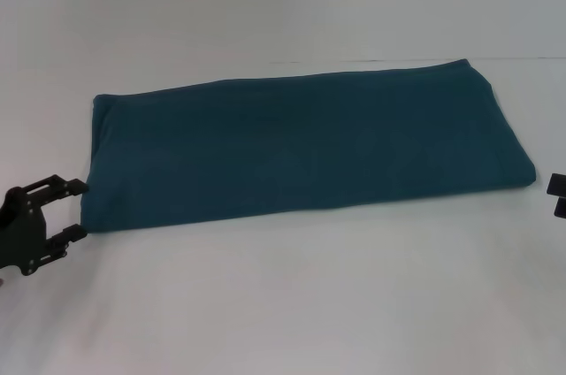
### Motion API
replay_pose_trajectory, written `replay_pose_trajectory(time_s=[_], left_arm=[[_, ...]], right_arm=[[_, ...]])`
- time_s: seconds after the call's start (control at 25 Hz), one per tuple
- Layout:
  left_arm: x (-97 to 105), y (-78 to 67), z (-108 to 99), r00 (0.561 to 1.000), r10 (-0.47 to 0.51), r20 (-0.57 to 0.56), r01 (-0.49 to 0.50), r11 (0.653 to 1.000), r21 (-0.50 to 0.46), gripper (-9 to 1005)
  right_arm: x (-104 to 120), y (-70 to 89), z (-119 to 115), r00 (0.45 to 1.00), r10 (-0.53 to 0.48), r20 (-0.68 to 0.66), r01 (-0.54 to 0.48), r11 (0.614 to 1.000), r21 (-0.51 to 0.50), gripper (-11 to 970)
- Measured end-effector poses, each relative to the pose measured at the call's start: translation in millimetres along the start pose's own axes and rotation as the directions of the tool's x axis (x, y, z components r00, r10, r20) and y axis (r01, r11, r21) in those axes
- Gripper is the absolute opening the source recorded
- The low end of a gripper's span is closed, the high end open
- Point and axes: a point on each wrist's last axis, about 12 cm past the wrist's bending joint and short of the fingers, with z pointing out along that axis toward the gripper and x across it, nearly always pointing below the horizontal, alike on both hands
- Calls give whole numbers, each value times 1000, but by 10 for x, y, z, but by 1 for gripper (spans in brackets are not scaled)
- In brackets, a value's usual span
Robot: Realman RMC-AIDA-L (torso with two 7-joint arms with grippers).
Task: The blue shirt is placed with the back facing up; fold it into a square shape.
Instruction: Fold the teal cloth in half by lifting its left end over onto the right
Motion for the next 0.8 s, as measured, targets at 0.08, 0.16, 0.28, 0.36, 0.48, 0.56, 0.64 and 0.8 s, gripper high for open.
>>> replay_pose_trajectory(time_s=[0.08,0.16,0.28,0.36,0.48,0.56,0.64,0.8], left_arm=[[10,17,33,1000,-3,1,3,1000,-11,704],[16,26,54,1000,-7,1,7,1000,-16,704],[13,36,64,1000,-12,7,12,1000,-20,704],[6,44,62,1000,-16,14,16,1000,-23,703],[2,63,54,1000,-21,23,22,999,-28,703],[8,77,57,999,-26,27,26,999,-31,704],[9,86,61,999,-29,30,30,999,-33,704],[-1,89,70,999,-32,40,33,999,-37,704]], right_arm=[[-10,5,7,1000,1,4,-1,1000,-4,735],[-6,4,14,1000,5,5,-5,1000,-8,735],[-6,2,13,1000,9,9,-9,1000,-11,735],[-9,1,7,1000,11,15,-10,1000,-12,736],[-13,0,0,1000,15,20,-14,1000,-13,736],[-18,-1,-9,1000,17,26,-17,1000,-13,736],[-21,-1,-14,999,18,29,-18,1000,-14,736],[-23,-3,-16,999,20,35,-19,1000,-14,736]])
